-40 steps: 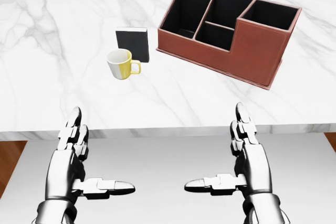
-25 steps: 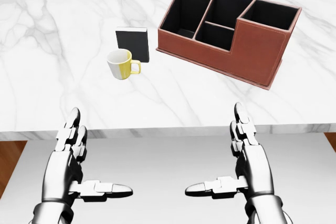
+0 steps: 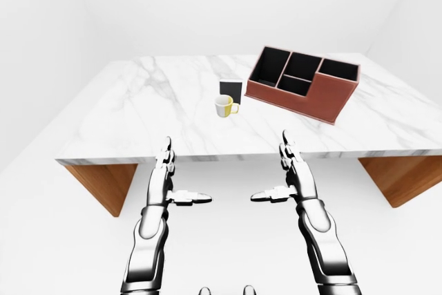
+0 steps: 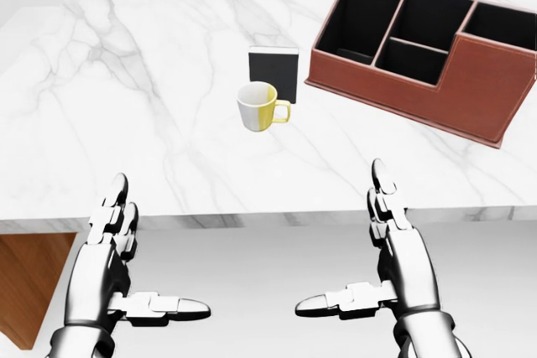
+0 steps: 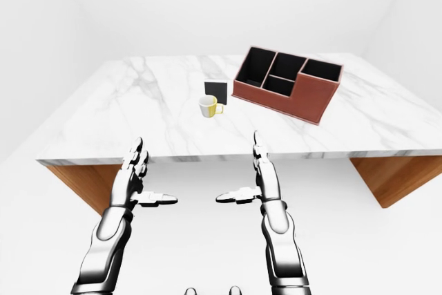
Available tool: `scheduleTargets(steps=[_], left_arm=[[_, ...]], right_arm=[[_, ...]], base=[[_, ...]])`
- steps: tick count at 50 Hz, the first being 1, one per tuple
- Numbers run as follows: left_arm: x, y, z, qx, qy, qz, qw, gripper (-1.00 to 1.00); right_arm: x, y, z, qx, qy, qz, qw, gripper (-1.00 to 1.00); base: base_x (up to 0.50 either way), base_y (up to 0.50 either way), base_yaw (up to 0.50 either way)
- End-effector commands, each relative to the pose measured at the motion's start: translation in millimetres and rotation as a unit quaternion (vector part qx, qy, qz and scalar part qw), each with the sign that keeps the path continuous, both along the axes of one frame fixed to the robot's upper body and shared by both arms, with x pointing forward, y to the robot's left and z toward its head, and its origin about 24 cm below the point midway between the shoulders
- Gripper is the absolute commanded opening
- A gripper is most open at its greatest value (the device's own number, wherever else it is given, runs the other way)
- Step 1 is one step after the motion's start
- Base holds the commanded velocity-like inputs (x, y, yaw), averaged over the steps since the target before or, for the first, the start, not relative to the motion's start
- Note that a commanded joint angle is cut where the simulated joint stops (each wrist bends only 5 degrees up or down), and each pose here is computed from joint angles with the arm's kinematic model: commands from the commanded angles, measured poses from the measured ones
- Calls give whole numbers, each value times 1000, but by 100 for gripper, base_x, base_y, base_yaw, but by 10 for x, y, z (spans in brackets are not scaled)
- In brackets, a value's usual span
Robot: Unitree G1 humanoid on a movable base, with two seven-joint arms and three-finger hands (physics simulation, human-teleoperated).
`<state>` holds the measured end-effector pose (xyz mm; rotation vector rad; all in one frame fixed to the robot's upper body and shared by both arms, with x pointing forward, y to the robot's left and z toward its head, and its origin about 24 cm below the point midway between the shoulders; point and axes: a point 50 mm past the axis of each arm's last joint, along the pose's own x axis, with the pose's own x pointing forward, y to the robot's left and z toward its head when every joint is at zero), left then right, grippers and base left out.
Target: Pick up the book and place it in the caddy.
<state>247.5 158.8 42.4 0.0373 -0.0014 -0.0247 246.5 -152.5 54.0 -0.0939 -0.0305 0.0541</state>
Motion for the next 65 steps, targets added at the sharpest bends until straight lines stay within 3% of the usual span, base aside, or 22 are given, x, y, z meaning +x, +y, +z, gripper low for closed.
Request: scheduleTargets(steps=[1,18,20,23,25,29,31,36,38,40,43,45,49,50,53,55,59,65], left_arm=[[-14,10,-8,2,1,-1,1000,100],[18,31,61,-14,7,-14,1000,100],[51,43,180,-30,-14,-28,999,100],[91,47,373,-22,-53,-38,998,100],[109,35,488,-27,-77,-52,995,100],[148,18,670,-25,-114,-66,991,100],[153,10,710,-23,-122,-69,990,100],[144,-9,821,-12,-144,-76,987,100],[137,-7,830,-12,-147,-76,986,100],[130,-5,829,-11,-147,-77,986,100],[123,2,829,-10,-147,-77,986,100],[128,12,817,-11,-144,-76,987,100],[129,24,807,-12,-142,-74,987,100],[125,29,807,-13,-142,-73,987,100],[111,40,813,-15,-144,-72,987,100],[86,43,840,-14,-151,-72,986,100],[97,61,843,-14,-151,-69,986,100],[98,80,869,-15,-156,-65,985,100]], right_arm=[[0,11,21,-4,-3,2,1000,100],[45,-59,130,-20,-13,-19,1000,100],[66,-83,239,-20,-36,-28,999,100],[60,-66,414,-10,-71,-3,997,100],[98,-106,560,9,-103,-22,994,100],[136,-52,583,-56,-103,14,993,100],[156,-77,549,-63,-97,-8,993,100],[139,-39,633,-86,-109,42,989,100],[109,-13,695,-76,-121,65,988,100],[160,-22,782,-92,-140,34,985,100],[169,-19,759,-98,-136,23,986,100],[131,30,786,-94,-141,49,984,100],[137,24,857,-84,-158,32,983,100],[140,55,938,-88,-173,51,980,100],[123,81,1084,-82,-206,49,974,100],[136,112,1145,-108,-220,40,969,100],[127,175,1190,-137,-227,67,962,100],[149,199,1264,-149,-237,82,957,100]], base=[[9,50,0],[6,27,0],[0,0,0],[0,0,0],[0,0,0],[0,0,0],[0,0,0],[0,0,0],[0,0,0],[0,0,0],[-28,0,-37],[-31,1,-43],[-31,2,-48],[0,0,0],[0,0,0],[0,0,0],[0,0,0],[0,0,0]])
